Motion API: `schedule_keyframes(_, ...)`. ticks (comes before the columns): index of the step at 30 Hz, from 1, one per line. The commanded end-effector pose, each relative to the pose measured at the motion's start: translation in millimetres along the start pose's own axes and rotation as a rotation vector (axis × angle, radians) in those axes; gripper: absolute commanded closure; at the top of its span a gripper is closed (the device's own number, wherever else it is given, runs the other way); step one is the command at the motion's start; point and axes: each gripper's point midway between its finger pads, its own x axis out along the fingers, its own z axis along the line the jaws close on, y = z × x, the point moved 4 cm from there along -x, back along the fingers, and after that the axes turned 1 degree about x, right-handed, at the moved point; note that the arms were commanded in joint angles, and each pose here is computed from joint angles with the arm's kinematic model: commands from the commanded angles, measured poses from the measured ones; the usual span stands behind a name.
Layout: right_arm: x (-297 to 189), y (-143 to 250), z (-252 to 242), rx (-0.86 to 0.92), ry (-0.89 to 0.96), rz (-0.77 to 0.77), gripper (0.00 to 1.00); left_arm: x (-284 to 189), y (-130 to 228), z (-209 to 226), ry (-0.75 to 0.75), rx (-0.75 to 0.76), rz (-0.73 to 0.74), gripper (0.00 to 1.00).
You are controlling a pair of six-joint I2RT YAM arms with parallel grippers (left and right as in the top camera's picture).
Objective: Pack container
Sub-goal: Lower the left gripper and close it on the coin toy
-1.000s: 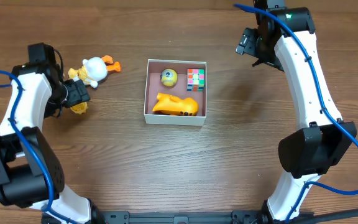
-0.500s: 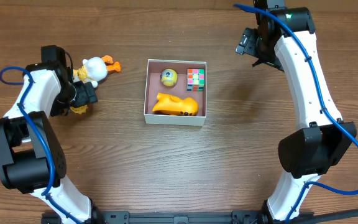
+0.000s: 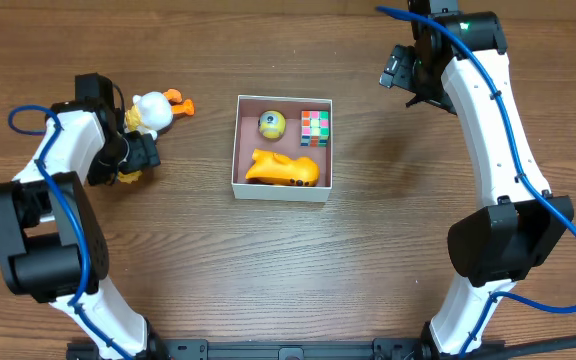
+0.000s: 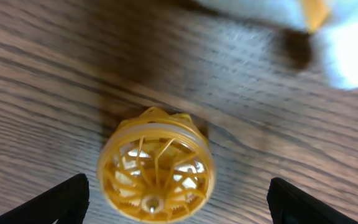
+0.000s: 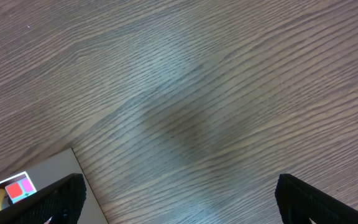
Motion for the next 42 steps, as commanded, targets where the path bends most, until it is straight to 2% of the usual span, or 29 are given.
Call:
schedule_keyframes(1,-8,-6,2,0.015,-0.017,-0.030,0.00,13,2,-3,0.005,0.024,0.040,0.12)
schedule_keyframes(7,-8,-6,2,0.015,-0.017,-0.030,0.00,15,3,-3,0.003,0.021,0.046,0.28)
schedule_keyframes(13,-8,-6,2,0.015,-0.017,-0.030,0.00,15,3,-3,0.003,0.020,0.048,0.38)
schedule_keyframes(19,-8,-6,2,0.015,-0.017,-0.030,0.00,15,4,-3,0.002,0.020,0.052,0.38)
schedule_keyframes(22,-8,-6,2,0.015,-0.017,-0.030,0.00,15,4,-2,-0.005,0.013,0.051,0.47)
schedule_keyframes(24,-8,-6,2,0.015,-0.017,-0.030,0.00,15,3,-2,-0.005,0.013,0.049,0.41)
schedule_keyframes(26,-8,-6,2,0.015,-0.017,-0.030,0.00,15,0,-2,-0.002,0.013,0.035,0.26)
schedule_keyframes(28,-8,-6,2,0.015,-0.017,-0.030,0.00,15,-3,-3,0.000,0.013,0.019,0.16)
schedule_keyframes(30,-8,-6,2,0.015,-0.017,-0.030,0.00,15,-6,-4,0.003,0.013,0.005,0.13)
schedule_keyframes(38,-8,-6,2,0.015,-0.017,-0.030,0.00,15,-17,-6,0.013,0.013,-0.049,0.14)
schedule_keyframes(42,-8,-6,2,0.015,-0.017,-0.030,0.00,15,-17,-6,0.013,0.012,-0.050,0.30)
